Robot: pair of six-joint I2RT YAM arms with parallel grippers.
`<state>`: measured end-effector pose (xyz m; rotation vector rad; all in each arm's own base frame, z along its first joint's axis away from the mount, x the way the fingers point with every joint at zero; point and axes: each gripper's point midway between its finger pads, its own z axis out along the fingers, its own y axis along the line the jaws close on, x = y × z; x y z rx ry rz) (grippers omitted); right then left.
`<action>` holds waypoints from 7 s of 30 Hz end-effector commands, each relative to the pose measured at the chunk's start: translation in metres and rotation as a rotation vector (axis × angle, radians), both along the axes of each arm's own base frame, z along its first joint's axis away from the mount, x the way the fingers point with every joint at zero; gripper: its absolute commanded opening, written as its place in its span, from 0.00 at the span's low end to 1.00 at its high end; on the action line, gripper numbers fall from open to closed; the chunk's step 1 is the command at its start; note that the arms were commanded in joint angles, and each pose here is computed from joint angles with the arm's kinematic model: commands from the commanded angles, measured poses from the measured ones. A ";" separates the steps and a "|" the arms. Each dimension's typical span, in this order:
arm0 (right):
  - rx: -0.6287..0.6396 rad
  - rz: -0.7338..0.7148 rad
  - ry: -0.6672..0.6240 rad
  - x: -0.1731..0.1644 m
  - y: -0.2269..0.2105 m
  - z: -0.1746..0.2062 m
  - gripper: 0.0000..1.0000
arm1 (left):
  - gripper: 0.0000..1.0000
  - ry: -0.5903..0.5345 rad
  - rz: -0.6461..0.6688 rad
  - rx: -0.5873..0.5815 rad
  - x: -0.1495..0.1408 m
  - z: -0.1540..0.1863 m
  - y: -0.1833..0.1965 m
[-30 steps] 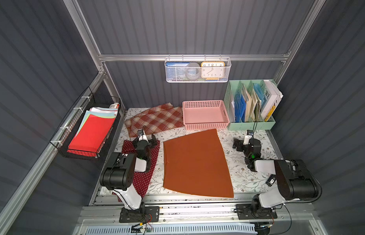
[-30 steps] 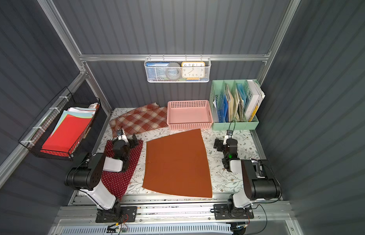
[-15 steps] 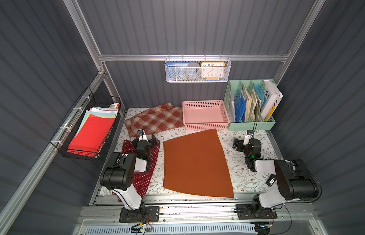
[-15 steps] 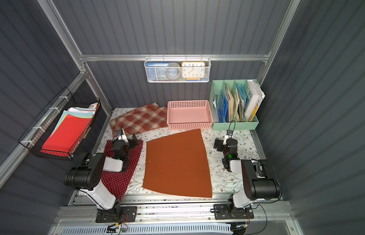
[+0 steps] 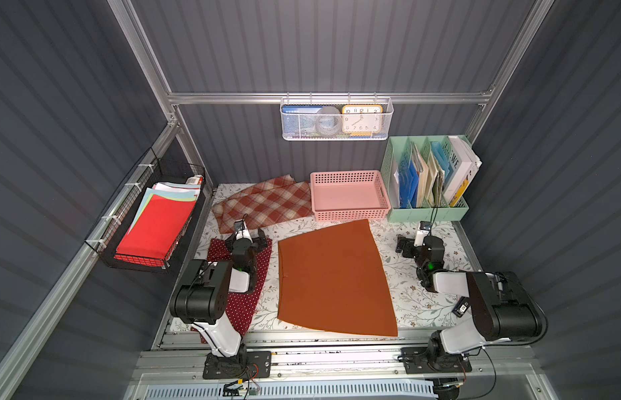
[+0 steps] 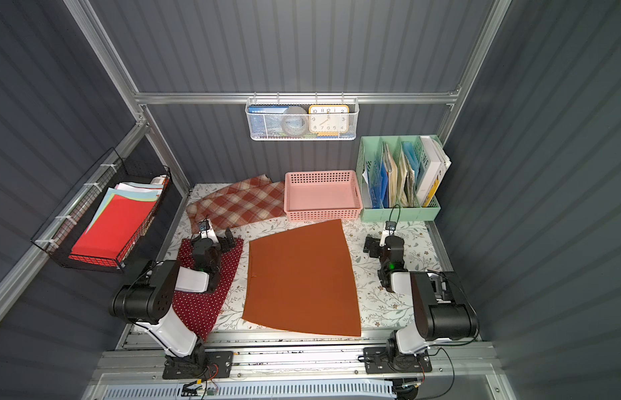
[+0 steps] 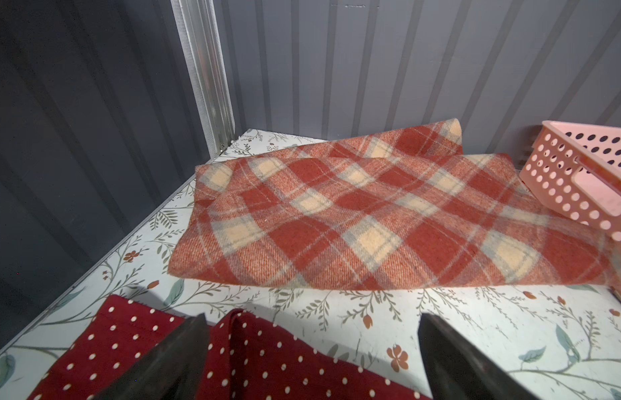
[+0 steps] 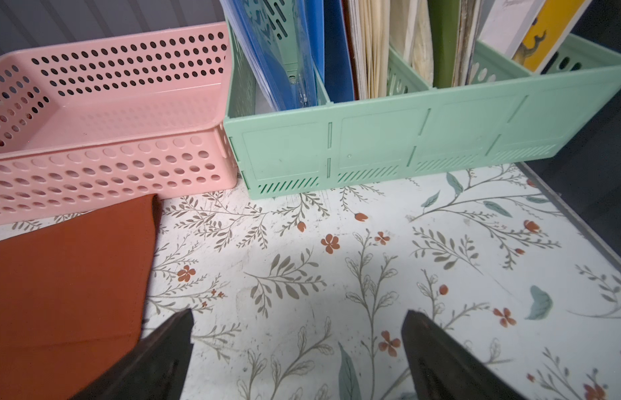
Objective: Roll up the skirts
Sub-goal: Move the skirt to the center of the board, then fold the skirt at the center of the board.
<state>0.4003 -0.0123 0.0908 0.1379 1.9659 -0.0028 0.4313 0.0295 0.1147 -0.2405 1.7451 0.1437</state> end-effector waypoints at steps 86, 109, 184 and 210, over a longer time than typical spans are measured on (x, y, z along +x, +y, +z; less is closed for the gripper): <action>0.071 -0.032 0.844 -0.055 0.109 -0.064 0.06 | 0.08 0.717 -0.163 -0.567 -0.066 -0.091 -0.134; 0.280 -0.150 0.896 -0.228 0.083 -0.031 0.31 | 0.45 0.856 -0.167 -0.763 -0.220 -0.066 -0.126; 0.355 -0.169 0.913 -0.277 0.099 -0.051 0.00 | 0.00 0.914 -0.126 -0.744 -0.247 -0.081 -0.156; 0.216 -0.035 0.510 -0.097 0.126 0.049 0.00 | 0.00 0.653 -0.165 -0.606 -0.147 -0.011 -0.178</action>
